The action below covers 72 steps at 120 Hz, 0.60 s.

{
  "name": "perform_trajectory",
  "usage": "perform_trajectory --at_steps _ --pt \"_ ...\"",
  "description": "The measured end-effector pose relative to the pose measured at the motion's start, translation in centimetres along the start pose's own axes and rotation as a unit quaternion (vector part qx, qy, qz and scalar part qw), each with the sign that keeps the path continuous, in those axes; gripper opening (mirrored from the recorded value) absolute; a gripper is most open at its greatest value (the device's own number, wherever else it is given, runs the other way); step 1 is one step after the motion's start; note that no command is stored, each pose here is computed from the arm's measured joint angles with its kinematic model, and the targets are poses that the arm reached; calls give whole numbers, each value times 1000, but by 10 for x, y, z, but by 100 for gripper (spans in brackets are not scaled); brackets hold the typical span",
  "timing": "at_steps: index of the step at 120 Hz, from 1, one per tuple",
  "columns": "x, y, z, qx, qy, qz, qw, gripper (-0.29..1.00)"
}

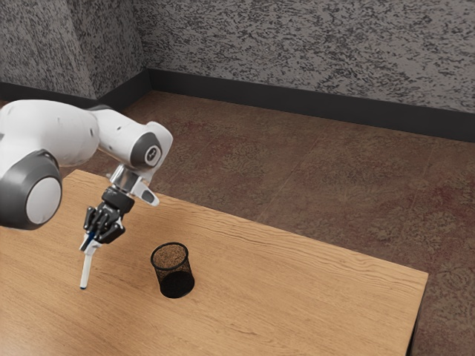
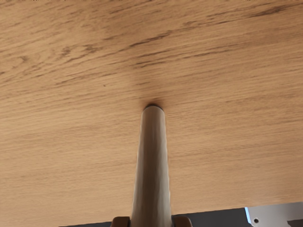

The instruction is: Take the marker out of the pen holder and place it to the left of the pen holder.

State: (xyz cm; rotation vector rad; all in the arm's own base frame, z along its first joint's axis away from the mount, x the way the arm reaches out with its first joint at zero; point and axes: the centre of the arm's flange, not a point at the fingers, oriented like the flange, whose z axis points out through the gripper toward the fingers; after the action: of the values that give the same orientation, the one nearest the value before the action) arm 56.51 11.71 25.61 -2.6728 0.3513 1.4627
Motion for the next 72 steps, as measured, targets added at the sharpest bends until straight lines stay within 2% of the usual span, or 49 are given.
perform_trajectory --at_steps 5,21,29,33,41,49,54,62,72 --pt "1 0 0 0 0 0 1000 10" --pt "-1 0 -5 0 8 -1 1000 37" --pt "-18 3 -26 6 34 -3 999 46" --pt "-44 8 -48 6 69 -2 998 49" --pt "-129 39 -106 19 173 15 985 55" --pt "-224 69 -135 21 275 30 961 59" --pt "-266 80 -143 18 325 36 945 61" --pt "-303 88 -154 13 376 42 925 64" --pt "-317 89 -165 8 407 43 912 66"
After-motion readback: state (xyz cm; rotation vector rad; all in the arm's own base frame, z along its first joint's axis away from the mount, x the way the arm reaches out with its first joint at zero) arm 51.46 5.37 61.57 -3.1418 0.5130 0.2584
